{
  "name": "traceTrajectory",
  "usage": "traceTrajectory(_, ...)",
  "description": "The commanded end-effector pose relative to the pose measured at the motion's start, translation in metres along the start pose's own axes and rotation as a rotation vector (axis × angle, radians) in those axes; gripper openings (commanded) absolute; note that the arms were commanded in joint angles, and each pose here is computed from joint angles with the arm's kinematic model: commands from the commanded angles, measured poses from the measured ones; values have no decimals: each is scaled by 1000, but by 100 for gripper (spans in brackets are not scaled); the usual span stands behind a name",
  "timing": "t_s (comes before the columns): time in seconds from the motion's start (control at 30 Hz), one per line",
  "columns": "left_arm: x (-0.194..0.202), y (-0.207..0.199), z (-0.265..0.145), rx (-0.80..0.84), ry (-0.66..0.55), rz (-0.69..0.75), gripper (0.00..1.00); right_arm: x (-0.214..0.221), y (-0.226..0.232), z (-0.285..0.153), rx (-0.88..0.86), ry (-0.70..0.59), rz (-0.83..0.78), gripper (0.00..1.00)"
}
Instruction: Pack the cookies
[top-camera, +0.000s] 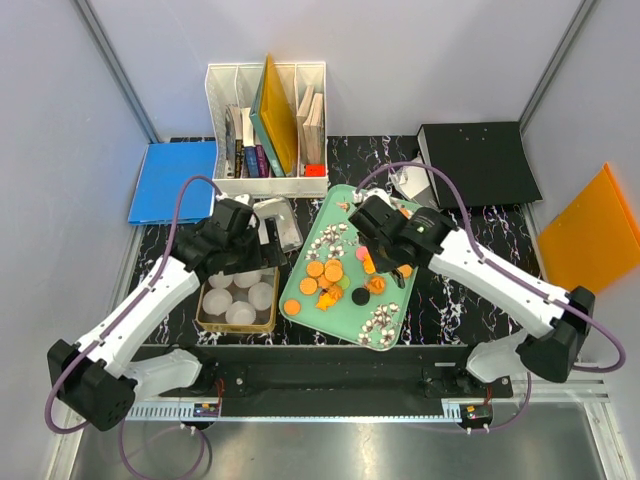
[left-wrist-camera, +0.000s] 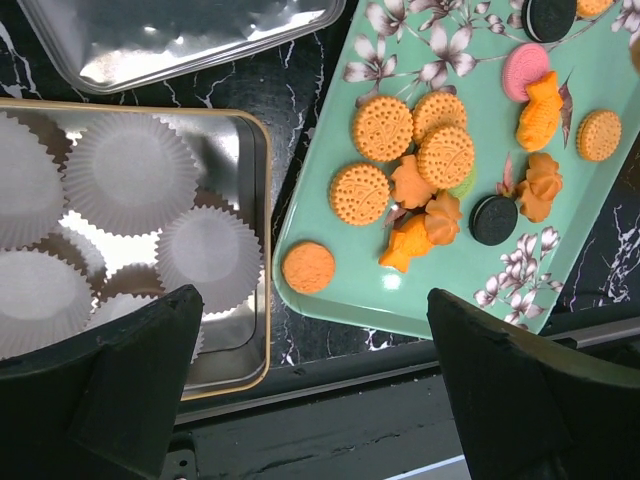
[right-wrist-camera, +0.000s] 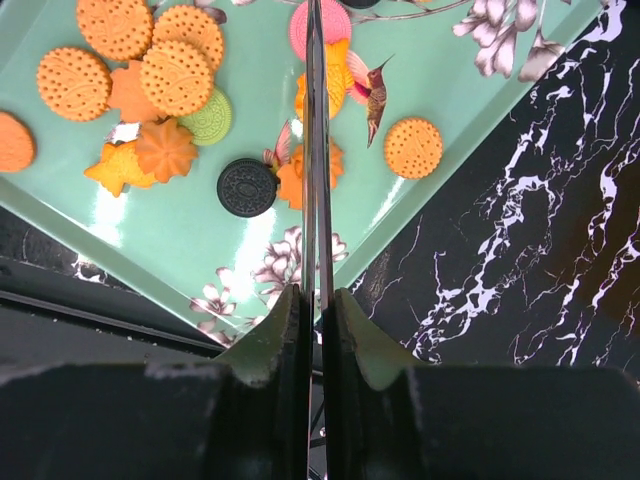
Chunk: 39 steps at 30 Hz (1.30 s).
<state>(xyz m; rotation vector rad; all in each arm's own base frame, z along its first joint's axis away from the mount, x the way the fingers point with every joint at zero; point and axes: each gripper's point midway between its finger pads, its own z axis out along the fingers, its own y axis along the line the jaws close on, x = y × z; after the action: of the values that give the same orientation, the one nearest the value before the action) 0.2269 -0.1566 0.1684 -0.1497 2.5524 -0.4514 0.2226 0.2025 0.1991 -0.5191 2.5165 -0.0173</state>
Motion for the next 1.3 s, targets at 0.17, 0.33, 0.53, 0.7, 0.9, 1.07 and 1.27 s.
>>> traceTrajectory(0.17, -11, -2, -7, -2, -50, -2, 99, 17, 9, -38, -180, -42, 82, 34)
traceTrajectory(0.33, -10, -1, -5, -8, -42, -5, 99, 26, 20, -30, -205, -7, 60, 48)
traceTrajectory(0.53, -8, 1, -10, -9, -56, -21, 99, 27, 47, -18, -258, 27, 3, 51)
traceTrajectory(0.7, -2, 7, -13, -20, -53, -30, 99, 29, 64, -10, -322, 47, -14, 58)
traceTrajectory(0.9, -1, 13, -19, -38, -66, -24, 99, 36, 71, 8, -315, 90, -41, 60)
traceTrajectory(1.07, -2, 15, -23, -48, -76, -21, 99, 37, 74, 19, -305, 104, -62, 59)
traceTrajectory(1.27, 0, 18, -22, -58, -68, -19, 99, 39, 73, 30, -278, 117, -75, 57)
